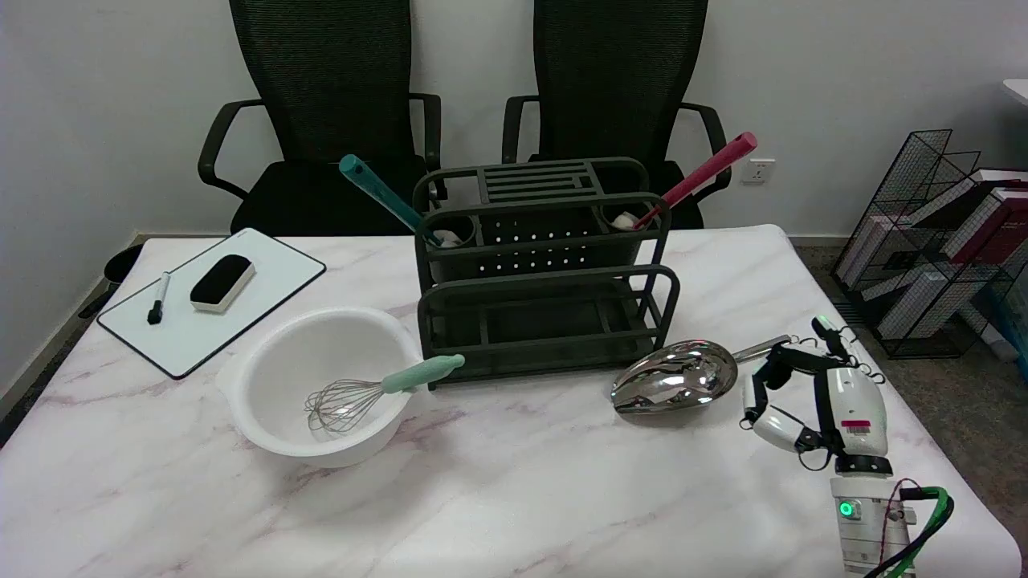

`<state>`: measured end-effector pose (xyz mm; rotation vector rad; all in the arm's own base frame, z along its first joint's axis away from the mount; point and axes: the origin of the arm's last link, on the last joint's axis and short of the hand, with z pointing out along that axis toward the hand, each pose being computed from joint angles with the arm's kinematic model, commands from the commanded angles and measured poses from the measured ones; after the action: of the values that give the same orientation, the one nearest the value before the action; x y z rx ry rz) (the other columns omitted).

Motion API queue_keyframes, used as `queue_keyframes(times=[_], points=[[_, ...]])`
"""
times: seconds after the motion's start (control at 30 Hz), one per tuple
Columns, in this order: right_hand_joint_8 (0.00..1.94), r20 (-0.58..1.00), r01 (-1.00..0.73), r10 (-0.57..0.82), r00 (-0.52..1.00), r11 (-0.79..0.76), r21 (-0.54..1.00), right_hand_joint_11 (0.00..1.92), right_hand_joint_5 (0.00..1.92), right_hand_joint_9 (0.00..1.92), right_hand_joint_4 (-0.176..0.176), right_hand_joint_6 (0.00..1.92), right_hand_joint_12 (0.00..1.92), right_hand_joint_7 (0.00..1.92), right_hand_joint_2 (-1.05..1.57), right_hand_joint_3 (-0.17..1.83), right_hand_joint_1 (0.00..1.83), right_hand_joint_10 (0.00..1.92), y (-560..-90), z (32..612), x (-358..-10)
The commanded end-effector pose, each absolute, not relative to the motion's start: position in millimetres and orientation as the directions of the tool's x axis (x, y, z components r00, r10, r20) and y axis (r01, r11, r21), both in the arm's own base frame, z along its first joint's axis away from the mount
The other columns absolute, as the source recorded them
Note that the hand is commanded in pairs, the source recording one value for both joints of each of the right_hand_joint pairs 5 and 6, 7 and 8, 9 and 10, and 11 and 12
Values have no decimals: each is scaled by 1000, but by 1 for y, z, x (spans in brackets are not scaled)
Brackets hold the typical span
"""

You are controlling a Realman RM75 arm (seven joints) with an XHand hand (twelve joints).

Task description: Pick up the pink sponge bottle brush.

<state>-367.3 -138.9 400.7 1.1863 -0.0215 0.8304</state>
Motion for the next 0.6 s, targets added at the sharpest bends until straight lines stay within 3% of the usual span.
queue_keyframes(times=[0.03, 0.13, 0.27, 0.43, 0.6], points=[[1178, 410, -555, 615, 674, 55, 830, 209, 976, 848, 0, 976, 209, 1178, 590, 1033, 994, 848, -174, 394, -345], [1124, 433, -578, 618, 656, 42, 815, 467, 795, 833, 0, 795, 467, 1124, 522, 1094, 1023, 833, -191, 396, -339], [1041, 521, -676, 623, 584, 18, 737, 567, 699, 828, 0, 699, 567, 1041, 444, 1147, 1031, 828, -211, 404, -334], [922, 738, -931, 625, 256, -46, 362, 637, 622, 764, 0, 622, 637, 922, 319, 1177, 1037, 764, -229, 416, -347], [826, 781, -966, 603, 164, -64, 252, 733, 571, 732, 0, 571, 733, 826, 265, 1186, 1014, 732, -245, 434, -348]])
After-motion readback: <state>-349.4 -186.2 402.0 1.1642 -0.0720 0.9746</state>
